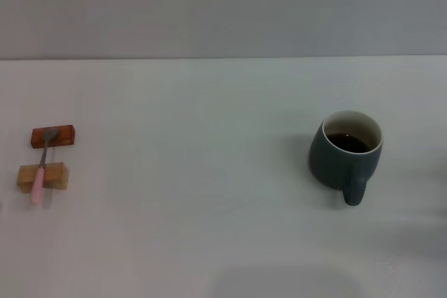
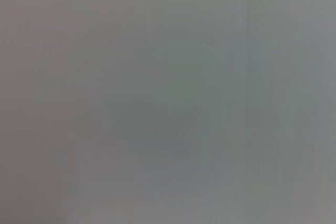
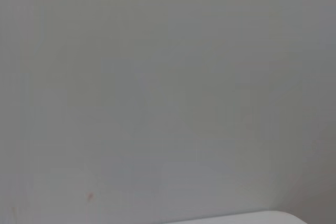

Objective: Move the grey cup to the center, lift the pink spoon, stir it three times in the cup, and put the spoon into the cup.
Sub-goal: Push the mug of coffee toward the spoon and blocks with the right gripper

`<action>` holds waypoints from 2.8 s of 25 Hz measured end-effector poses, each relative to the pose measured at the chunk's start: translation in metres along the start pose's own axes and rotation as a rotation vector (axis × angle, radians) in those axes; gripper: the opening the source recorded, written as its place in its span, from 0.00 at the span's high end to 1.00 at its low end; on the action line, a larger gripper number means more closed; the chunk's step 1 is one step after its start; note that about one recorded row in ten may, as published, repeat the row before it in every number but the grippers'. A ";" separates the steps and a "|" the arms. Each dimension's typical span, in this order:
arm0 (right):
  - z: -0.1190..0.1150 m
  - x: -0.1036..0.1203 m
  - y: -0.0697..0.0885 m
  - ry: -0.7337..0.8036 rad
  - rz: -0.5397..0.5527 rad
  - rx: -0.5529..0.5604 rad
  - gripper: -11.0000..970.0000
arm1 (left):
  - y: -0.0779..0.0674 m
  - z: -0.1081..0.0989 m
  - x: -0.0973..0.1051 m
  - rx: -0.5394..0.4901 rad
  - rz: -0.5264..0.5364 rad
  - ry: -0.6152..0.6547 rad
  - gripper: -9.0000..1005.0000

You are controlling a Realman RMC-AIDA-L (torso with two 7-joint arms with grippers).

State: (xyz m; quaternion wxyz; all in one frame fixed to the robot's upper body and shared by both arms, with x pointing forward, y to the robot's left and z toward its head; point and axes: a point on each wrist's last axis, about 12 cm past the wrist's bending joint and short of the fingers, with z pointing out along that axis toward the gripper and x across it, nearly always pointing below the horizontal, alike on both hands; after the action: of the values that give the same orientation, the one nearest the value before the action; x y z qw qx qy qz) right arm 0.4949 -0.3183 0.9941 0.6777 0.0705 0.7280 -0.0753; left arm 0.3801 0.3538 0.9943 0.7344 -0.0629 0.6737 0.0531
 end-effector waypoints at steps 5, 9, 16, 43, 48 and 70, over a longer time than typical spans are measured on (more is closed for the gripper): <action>0.011 -0.003 0.012 0.018 -0.004 -0.043 0.99 | -0.001 0.001 0.000 0.002 -0.003 -0.003 0.15; 0.017 -0.003 0.024 0.040 -0.011 -0.094 0.99 | -0.003 0.003 -0.001 0.005 -0.010 -0.011 0.15; 0.014 -0.002 0.048 0.057 -0.004 -0.194 0.99 | -0.003 0.004 -0.003 0.007 -0.011 -0.023 0.15; 0.002 -0.002 0.096 0.082 -0.010 -0.420 0.99 | -0.001 0.001 -0.003 -0.002 -0.009 -0.023 0.15; 0.000 -0.003 0.113 0.100 -0.019 -0.493 0.99 | -0.001 0.001 -0.003 -0.002 -0.009 -0.023 0.15; -0.004 -0.006 0.135 0.110 -0.031 -0.594 0.99 | 0.000 0.000 -0.002 -0.004 -0.004 -0.018 0.15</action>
State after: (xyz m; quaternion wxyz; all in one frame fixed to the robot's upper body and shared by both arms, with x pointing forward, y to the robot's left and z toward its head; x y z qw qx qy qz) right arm 0.5191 -0.1855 0.9985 0.6269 -0.1379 0.7550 0.1343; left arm 0.3799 0.3539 0.9965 0.7405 -0.0650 0.6668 0.0534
